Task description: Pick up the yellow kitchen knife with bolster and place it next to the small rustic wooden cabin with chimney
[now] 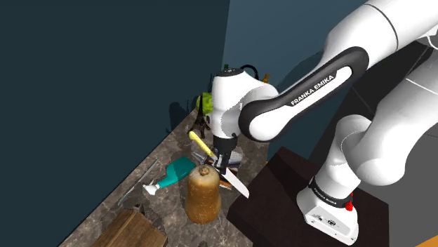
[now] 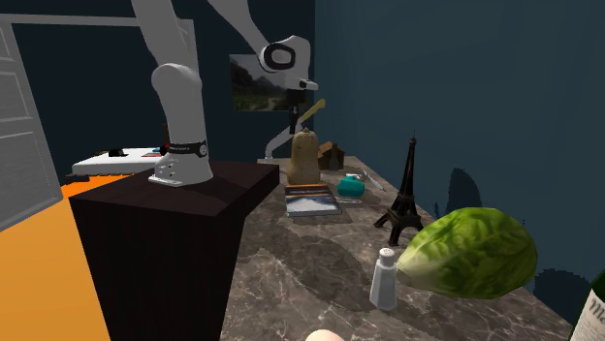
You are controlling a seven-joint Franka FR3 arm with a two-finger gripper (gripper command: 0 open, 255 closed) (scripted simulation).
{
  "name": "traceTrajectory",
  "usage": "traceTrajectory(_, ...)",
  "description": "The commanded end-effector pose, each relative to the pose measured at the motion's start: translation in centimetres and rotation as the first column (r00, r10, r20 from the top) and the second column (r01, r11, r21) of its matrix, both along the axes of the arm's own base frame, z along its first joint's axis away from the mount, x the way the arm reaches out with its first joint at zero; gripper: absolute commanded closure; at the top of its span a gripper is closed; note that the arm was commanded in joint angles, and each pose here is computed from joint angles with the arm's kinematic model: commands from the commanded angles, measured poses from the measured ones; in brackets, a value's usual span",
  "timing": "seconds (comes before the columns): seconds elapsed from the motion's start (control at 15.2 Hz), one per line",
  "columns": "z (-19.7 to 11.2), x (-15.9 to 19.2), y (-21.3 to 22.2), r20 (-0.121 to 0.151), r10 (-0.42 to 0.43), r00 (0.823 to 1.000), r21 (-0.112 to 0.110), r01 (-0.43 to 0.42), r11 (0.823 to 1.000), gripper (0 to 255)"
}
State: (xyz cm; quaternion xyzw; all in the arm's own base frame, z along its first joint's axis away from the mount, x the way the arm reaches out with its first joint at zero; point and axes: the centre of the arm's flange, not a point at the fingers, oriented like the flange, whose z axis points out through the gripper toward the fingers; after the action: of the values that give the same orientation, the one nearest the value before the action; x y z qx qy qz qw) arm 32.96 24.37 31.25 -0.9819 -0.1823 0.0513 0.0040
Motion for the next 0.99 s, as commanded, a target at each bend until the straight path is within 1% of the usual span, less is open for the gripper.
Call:
traceTrajectory(0.0,0.0,-1.1,2.4,0.000,-0.002,1.000,0.000,0.002,1.000,255)
traceTrajectory(0.92,0.0,-7.9,19.6,0.000,-0.002,1.000,0.000,0.002,1.000,255)
